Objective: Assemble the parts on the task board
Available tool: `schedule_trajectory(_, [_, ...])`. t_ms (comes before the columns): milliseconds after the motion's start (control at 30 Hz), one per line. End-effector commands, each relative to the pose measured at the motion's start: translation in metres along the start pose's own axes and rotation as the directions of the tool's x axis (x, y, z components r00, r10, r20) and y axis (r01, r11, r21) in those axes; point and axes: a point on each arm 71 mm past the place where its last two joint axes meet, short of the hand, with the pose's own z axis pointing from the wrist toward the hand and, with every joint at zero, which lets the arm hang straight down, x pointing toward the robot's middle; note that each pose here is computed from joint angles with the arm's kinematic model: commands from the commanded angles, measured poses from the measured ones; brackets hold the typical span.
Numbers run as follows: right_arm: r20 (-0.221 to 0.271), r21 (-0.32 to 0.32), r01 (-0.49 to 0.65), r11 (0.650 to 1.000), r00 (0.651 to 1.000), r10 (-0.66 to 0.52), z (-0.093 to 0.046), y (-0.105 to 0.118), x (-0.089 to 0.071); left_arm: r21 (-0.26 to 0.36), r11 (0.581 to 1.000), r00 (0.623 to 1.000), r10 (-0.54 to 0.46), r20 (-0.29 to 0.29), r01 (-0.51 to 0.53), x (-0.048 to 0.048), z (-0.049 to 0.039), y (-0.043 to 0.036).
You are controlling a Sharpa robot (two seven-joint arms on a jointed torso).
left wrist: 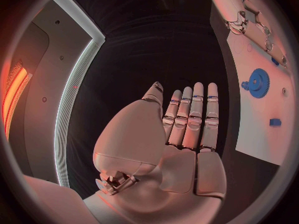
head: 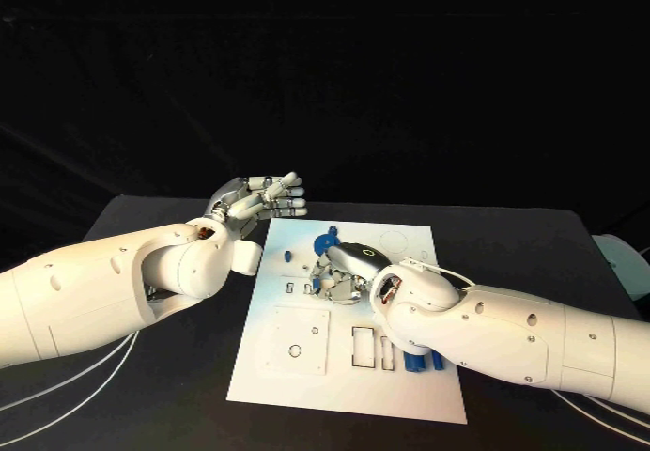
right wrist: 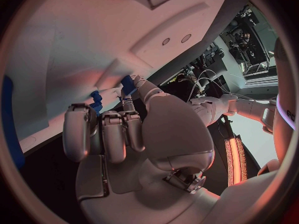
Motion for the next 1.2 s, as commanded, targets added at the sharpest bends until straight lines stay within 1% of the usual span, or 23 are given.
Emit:
schedule_trajectory(33, [-0.042,0.019,0.02,1.0,0.999,-0.02,-0.0008,-0.0029,0.0055,0.008,1.0,1.0,-0.008,-0.022,0.008,0.0024,0.0,-0.001])
schedule_trajectory(400, [-0.023,0.015,0.019,1.0,1.0,-0.018,-0.0009,-0.003,0.0041,0.007,1.0,1.0,-0.007,-0.021,0.008,0.0017,0.0001,-0.001])
schedule_trajectory(833, [-0.016,0.009,0.018,1.0,1.0,-0.018,-0.0009,-0.003,0.0035,0.007,1.0,1.0,-0.006,-0.018,0.006,0.001,0.0001,-0.0009])
schedule_trajectory(1200, [0.001,-0.002,0.011,1.0,1.0,-0.011,-0.0011,-0.0022,0.0023,0.006,1.0,1.0,-0.007,-0.019,0.007,0.001,0.0001,-0.0009])
